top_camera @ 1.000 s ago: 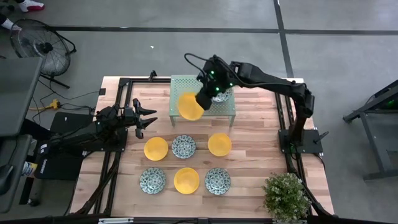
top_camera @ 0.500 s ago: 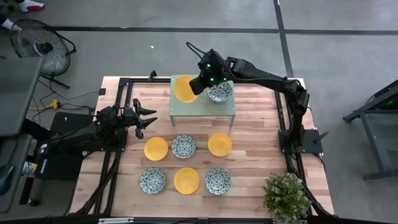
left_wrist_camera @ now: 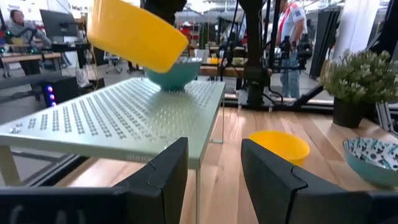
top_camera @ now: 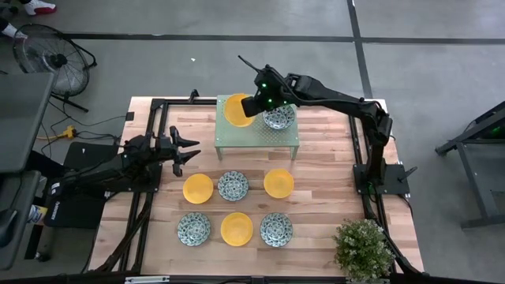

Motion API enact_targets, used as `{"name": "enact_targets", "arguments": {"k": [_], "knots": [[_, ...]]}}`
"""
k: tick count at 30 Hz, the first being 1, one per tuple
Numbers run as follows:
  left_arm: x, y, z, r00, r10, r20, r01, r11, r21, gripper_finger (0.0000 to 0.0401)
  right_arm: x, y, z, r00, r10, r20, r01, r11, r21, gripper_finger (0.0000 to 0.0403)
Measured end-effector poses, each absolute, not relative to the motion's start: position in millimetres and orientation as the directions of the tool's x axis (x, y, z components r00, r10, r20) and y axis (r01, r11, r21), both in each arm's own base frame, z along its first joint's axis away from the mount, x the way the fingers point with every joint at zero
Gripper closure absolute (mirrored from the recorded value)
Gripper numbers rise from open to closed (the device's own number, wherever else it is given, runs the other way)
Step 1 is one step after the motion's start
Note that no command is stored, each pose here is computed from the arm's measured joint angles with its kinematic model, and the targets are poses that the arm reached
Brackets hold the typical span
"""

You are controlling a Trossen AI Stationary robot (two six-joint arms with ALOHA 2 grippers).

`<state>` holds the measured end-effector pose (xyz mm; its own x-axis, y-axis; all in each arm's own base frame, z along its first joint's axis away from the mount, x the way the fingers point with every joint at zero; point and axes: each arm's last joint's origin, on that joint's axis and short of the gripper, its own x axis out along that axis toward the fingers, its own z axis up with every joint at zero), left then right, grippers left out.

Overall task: Pick & Place Mini bowls
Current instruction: Put the yellow bowl on the shelf

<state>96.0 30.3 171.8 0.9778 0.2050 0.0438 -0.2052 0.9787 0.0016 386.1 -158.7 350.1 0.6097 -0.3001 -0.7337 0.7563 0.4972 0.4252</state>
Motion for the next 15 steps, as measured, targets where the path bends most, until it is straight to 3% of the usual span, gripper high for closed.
{"name": "enact_targets", "arguments": {"k": [15], "knots": [[96.1,30.5,166.6,0.978,0.208,-0.010,-0.208,0.978,-0.006,0.0254,397.4,-165.4,330.8,0.589,-0.274,-0.760,0.767,0.485,0.420,0.0403]]}}
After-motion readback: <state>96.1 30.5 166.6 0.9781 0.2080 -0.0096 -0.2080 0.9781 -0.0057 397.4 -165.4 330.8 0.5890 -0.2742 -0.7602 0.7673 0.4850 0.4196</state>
